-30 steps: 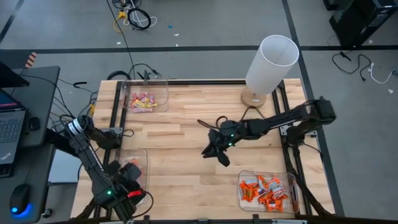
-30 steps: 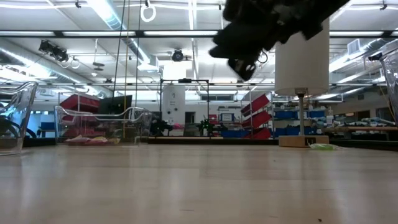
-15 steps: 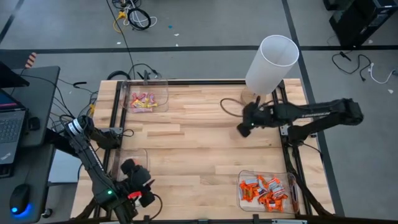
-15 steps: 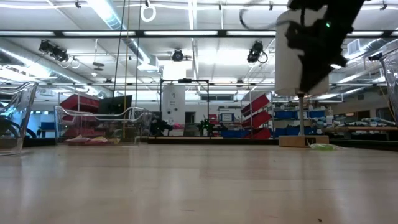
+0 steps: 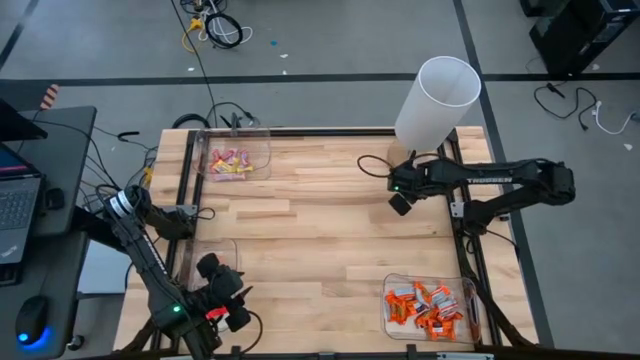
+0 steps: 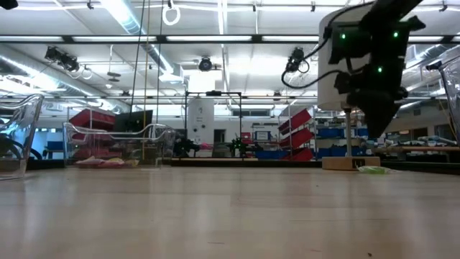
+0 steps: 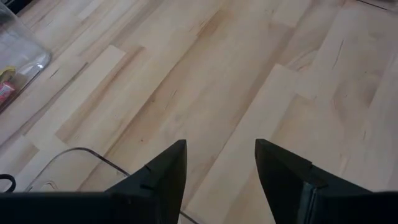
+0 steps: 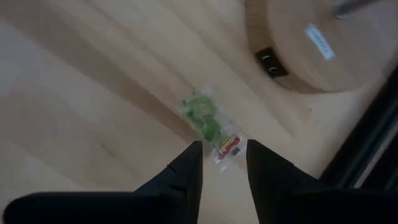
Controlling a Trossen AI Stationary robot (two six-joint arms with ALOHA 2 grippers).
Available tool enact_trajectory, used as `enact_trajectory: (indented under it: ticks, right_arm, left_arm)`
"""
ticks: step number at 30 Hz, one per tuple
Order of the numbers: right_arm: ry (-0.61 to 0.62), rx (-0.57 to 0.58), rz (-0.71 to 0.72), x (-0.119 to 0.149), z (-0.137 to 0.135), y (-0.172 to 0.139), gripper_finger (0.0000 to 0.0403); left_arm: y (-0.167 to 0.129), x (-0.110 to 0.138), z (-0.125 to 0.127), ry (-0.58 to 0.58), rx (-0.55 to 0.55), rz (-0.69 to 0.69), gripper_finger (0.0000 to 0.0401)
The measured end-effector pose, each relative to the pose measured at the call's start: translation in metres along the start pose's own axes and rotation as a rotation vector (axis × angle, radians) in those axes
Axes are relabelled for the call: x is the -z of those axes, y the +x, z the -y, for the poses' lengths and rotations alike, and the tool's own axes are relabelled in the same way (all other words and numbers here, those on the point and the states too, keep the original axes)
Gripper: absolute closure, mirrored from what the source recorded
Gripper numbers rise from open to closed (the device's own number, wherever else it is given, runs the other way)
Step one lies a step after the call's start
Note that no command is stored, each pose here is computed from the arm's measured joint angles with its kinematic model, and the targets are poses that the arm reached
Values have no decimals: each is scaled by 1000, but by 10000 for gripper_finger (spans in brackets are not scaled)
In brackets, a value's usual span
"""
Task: Sort candy
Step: Put the green gummy into the bottom left transparent bin
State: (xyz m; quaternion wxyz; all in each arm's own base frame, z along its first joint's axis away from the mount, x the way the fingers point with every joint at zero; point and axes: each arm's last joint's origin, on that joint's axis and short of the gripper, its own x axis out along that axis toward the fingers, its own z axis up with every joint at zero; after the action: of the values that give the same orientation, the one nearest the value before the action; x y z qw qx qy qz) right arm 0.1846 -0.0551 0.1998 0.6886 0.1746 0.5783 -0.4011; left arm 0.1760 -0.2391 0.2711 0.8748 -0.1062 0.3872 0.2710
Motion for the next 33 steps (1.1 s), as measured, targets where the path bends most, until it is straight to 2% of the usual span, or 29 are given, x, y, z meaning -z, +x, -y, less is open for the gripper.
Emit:
enact_trajectory:
  ticks: [4,9,23,29,33]
  right_arm:
    - [-146,0,-6,4,-2,15,278]
    - [-221,19,-40,6,-1,26,256]
    - [-169,7,-129,8,0,61,213]
    - [-164,22,-162,5,0,70,220]
    - [-171,19,-178,5,-1,73,242]
  left_arm:
    - [0,0,0,0,0,3,208]
    - [0,0,0,0,1,10,208]
    - [0,-1,1,-5,6,33,208]
    - [0,-1,1,-6,7,49,208]
    - [0,-2,1,-6,7,66,208]
